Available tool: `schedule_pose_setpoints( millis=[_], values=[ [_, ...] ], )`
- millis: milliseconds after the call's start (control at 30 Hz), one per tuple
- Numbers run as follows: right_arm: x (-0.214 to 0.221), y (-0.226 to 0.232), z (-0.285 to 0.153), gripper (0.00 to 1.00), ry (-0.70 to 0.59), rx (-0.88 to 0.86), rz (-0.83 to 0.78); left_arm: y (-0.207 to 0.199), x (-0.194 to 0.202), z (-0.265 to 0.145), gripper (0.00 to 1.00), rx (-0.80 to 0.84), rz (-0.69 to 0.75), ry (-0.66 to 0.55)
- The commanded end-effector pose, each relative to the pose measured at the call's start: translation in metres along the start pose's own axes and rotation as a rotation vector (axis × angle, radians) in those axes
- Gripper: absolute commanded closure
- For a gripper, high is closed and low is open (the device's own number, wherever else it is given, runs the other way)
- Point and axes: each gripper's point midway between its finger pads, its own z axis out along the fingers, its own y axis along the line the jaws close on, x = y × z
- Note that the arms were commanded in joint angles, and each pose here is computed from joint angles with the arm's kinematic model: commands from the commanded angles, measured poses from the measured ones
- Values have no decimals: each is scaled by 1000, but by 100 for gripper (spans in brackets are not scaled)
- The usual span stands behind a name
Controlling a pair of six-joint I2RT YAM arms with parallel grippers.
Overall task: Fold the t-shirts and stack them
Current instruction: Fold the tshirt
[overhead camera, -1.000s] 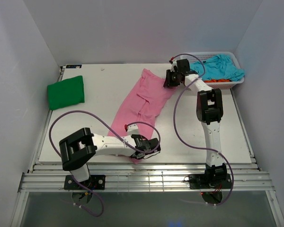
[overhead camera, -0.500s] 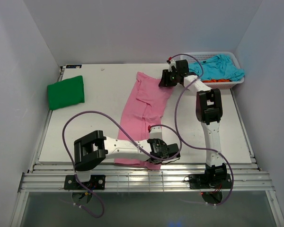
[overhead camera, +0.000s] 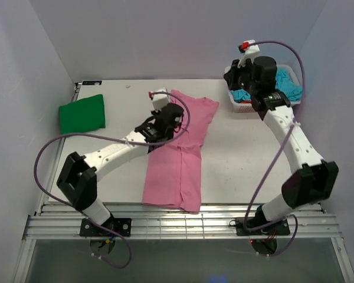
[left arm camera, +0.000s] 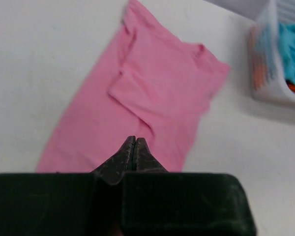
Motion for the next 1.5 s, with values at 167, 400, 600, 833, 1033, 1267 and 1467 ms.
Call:
schedule_pose_setpoints(
  millis=[167,400,600,833,1033,1267,1467],
  values=[
    [56,47,-108,92,11,73,23,16,26,163,100,93,180,149],
    [77,59,-162,92,23,108,19,-17,46,202,100,204,172,176],
    [118,61,-170,92,94,99,34,-25,58,208,100,271,157,167],
    [141,69,-168,92,148,80,45,-10,79,229,100,192,185,219],
    [142,71,-169,92,149,85,56,3,96,243,100,180,160,272],
    [136,73,-172,92,138,88,73,38,99,266,100,63,94,304],
    [141,74,-168,92,154,95,72,79,94,284,100,-23,3,315]
  ],
)
